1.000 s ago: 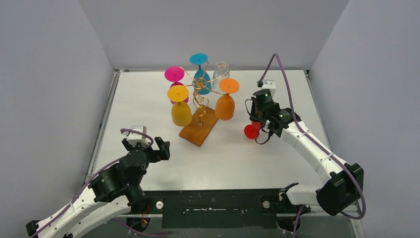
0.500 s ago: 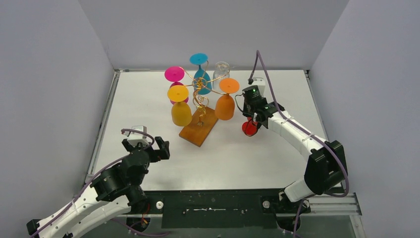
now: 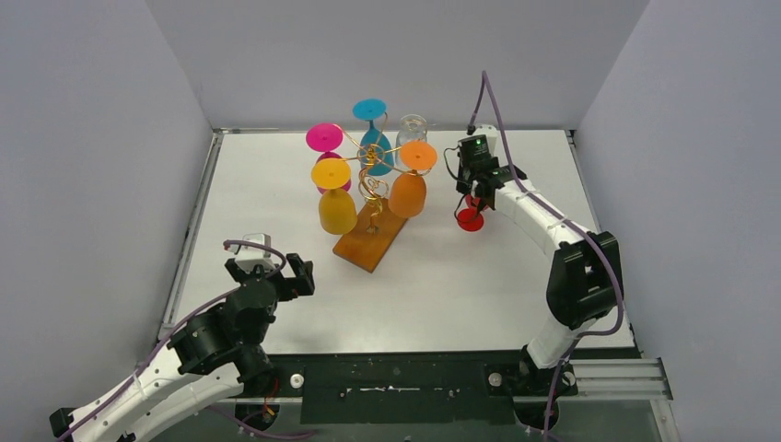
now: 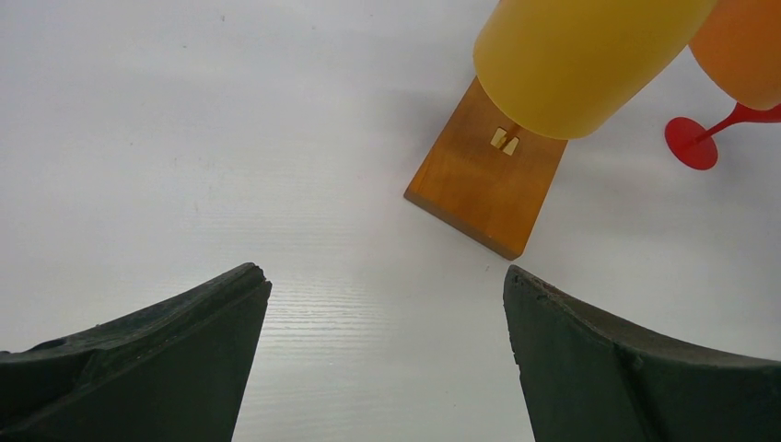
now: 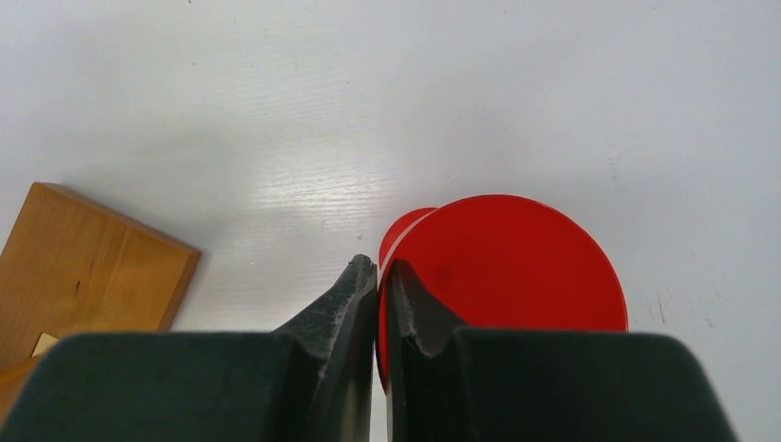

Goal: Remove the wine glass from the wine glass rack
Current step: Place the wine glass at the center of the board.

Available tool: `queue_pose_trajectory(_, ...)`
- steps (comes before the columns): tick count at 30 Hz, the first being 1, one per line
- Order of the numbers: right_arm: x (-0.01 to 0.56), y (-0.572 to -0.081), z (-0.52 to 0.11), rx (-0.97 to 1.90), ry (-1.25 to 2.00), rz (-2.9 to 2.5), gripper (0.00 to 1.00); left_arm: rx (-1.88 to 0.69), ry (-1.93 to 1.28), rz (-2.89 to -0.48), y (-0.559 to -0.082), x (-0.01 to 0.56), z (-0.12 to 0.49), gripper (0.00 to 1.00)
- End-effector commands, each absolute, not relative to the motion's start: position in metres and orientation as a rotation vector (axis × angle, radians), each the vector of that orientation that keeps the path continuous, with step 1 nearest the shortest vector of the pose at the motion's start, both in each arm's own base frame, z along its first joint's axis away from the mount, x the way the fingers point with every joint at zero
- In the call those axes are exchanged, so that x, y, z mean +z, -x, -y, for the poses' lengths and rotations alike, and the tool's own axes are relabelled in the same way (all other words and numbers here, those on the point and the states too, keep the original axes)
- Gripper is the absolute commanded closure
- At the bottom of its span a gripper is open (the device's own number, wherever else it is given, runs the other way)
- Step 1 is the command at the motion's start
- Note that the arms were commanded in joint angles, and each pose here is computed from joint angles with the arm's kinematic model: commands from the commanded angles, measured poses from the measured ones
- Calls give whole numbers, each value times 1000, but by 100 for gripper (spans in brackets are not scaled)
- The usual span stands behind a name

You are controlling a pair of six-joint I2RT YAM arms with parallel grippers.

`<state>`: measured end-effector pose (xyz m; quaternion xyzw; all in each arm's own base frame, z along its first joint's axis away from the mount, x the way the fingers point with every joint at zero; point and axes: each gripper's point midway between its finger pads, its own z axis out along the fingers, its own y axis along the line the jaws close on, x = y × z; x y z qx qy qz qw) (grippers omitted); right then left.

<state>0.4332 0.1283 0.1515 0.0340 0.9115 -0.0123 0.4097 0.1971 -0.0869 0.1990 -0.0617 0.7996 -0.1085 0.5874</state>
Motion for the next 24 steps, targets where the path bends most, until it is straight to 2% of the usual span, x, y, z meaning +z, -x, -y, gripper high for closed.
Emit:
queue_pose_trajectory(1,158,-441,-132,5,-61,-2299,98,-266,180,-1832,-201,205,87,3)
queue_pose_trajectory(14,163,-442,-139,36,-22,-2319,75,-261,143,-1853,-203,200,94,3)
queue_pose_trajectory(16,167,-442,-139,35,-19,-2310,67,-261,144,-1852,-203,201,94,3)
queue_pose_trajectory(19,175,-442,-138,39,-20,-2294,60,-261,146,-1851,-203,201,94,3)
queue_pose_trajectory(24,190,-442,-140,61,-13,-2265,54,-256,149,-1850,-203,200,93,3)
